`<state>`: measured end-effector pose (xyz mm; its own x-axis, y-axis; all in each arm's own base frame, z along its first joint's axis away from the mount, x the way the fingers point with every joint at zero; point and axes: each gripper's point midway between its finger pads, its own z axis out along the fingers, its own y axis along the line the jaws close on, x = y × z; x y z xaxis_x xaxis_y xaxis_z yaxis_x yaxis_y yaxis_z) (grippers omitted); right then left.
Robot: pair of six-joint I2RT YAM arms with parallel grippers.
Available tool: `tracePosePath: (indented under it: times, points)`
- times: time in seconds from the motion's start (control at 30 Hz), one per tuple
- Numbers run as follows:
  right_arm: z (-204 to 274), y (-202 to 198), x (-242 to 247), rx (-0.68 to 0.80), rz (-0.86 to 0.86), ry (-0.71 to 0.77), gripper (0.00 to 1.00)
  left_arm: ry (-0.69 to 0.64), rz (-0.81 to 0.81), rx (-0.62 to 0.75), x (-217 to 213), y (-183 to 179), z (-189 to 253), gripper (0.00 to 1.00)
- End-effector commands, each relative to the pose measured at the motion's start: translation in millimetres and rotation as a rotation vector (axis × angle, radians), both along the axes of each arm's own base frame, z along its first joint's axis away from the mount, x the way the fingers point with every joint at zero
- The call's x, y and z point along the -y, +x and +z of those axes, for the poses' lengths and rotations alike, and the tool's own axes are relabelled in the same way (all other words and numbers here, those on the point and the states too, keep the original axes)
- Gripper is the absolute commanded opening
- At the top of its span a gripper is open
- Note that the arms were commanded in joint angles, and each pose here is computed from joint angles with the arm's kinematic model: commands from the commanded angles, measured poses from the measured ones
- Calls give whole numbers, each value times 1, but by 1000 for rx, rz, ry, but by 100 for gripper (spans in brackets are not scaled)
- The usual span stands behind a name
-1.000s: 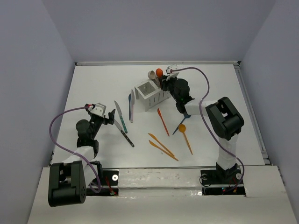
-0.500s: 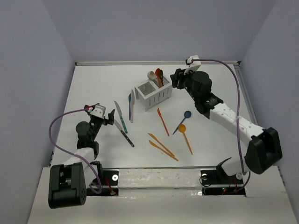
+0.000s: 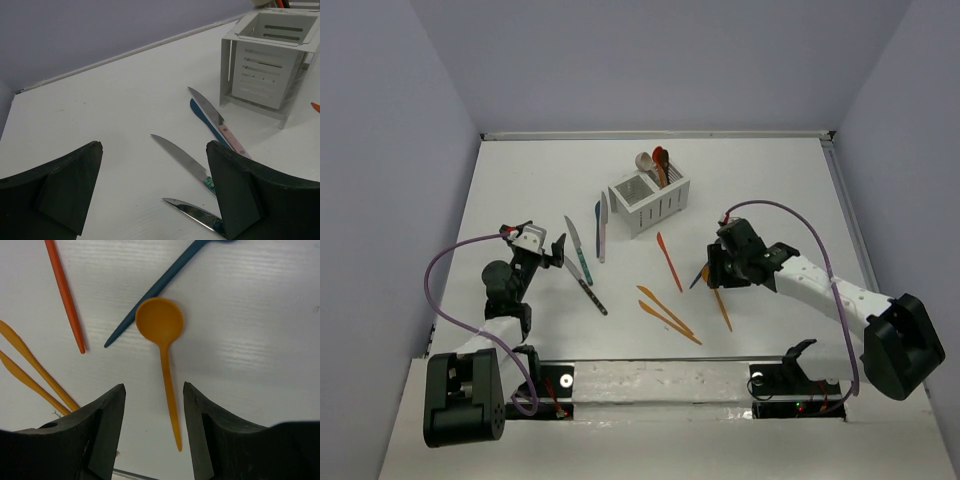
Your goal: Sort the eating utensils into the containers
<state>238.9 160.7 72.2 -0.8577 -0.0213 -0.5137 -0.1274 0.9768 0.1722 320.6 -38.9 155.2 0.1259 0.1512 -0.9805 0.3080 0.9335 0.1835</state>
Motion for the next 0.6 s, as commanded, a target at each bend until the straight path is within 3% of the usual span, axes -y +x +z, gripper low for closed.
tracePosePath:
  times: [0.0,0.4,0.47,0.57]
  points:
    - [1,-18,-6,-36,-39,37,56,27,-15,106,3,-1,24,98]
    - [-63,-28,7,-182,-131,-179,52,30,-16,107,3,-2,24,98]
    - [-70,-27,7,-199,-137,-200,45,30,-18,109,4,-3,24,98]
    - [-79,-30,7,-219,-127,-224,16,31,-22,110,4,-3,24,98]
